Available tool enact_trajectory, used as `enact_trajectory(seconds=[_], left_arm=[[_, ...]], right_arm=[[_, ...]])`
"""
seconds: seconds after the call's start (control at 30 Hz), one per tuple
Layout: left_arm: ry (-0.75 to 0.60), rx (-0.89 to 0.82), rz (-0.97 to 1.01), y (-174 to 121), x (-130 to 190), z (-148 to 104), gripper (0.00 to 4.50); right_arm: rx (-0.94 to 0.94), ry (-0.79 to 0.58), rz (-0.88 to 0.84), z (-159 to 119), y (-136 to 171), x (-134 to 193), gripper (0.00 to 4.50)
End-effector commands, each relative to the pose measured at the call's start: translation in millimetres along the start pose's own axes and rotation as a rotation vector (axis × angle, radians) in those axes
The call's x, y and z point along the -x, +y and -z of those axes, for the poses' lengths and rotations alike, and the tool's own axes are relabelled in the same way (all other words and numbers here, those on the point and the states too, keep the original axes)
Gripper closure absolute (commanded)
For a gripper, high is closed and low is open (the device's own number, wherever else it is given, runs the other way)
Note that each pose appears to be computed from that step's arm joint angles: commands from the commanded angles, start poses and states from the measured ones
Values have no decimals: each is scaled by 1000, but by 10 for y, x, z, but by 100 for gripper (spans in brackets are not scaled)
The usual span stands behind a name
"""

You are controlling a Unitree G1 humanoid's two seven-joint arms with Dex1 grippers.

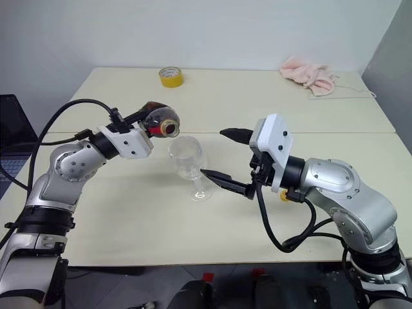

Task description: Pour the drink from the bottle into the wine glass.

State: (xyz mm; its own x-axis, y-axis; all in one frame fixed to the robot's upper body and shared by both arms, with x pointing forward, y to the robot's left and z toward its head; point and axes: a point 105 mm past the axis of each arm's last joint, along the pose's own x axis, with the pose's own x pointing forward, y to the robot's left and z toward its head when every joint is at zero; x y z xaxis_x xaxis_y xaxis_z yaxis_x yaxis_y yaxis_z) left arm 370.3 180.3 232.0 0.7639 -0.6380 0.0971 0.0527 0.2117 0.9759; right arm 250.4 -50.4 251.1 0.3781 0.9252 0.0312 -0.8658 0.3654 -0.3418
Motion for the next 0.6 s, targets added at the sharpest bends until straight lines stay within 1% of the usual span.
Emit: enact_trajectory(seconds=[0.03,0.33,0.6], left_arm=[[-35,-71,-77,253,-3,-89,361],[-36,-143,-97,282,15,-74,362],[-25,-165,-111,293,13,-44,362]], right_arm=[[25,-33,-6,-100,11,-1,0],[20,-33,-7,-85,20,2,0],[19,-34,-10,-79,30,4,0]])
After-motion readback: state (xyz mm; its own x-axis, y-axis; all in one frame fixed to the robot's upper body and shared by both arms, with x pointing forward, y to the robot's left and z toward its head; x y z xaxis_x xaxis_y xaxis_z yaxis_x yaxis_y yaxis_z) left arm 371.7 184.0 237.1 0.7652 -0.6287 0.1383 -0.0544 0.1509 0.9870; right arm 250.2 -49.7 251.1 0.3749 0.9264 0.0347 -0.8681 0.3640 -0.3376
